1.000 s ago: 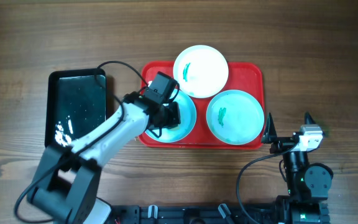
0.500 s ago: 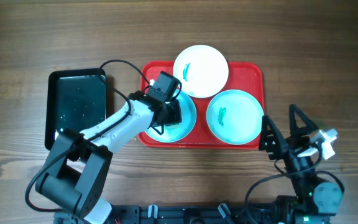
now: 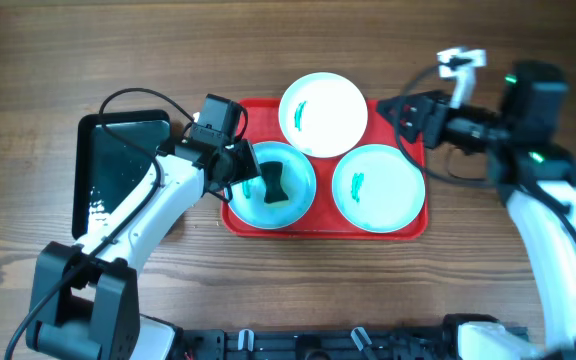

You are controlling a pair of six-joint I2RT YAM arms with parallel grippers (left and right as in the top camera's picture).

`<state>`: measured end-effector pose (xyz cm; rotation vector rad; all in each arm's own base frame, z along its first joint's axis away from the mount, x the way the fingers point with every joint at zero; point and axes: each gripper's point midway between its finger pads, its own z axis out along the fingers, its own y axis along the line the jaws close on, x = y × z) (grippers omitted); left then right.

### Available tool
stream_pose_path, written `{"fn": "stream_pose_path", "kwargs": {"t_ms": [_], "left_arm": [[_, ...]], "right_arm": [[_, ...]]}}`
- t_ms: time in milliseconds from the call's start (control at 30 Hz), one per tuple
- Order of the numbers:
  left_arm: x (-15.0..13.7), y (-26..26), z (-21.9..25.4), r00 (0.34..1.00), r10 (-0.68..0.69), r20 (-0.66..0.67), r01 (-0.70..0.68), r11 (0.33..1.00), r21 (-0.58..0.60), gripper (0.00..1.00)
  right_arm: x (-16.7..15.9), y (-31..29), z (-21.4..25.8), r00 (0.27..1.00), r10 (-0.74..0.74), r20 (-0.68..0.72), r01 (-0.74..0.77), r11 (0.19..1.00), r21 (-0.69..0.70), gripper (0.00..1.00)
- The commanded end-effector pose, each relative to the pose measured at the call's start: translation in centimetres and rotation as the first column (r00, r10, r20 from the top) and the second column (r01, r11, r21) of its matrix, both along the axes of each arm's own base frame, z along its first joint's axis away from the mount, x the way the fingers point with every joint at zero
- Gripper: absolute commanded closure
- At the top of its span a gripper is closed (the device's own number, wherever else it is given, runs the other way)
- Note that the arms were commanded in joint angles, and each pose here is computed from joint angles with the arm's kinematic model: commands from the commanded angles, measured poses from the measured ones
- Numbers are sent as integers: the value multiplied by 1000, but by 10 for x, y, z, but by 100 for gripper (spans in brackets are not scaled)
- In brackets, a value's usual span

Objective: Clean dirty plates on tray and stack at the side
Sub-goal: 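Reach the right gripper to the left blue plate's rim and hold it, then scrub the left blue plate with the sponge in the left gripper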

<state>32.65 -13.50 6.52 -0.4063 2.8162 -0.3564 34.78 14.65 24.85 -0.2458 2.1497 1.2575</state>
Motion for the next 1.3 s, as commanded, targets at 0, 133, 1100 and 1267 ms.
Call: {"fn": "stream_pose_path", "kwargs": {"t_ms": [0,133,1100,1267], "left_arm": [[1,2,3,1000,4,5,-4,1000,7,40],[1,2,3,1000,4,6,-4,1000,7,37],[-10,-24,0,997,-70,-19,69,997,-37,48],[-12,-47,-29,995,-70,-76,65,996,-62,49]], "right_arm": [[6,31,-61,984,-81,-156,51,981,-188,74],[-9,66,-143,955,-197,-220,60,859,-508,68],[-16,81,-245,947,-156,-280,-78,734,-675,96],[-18,88,-243,940,-153,-304,-81,765,-638,96]]}}
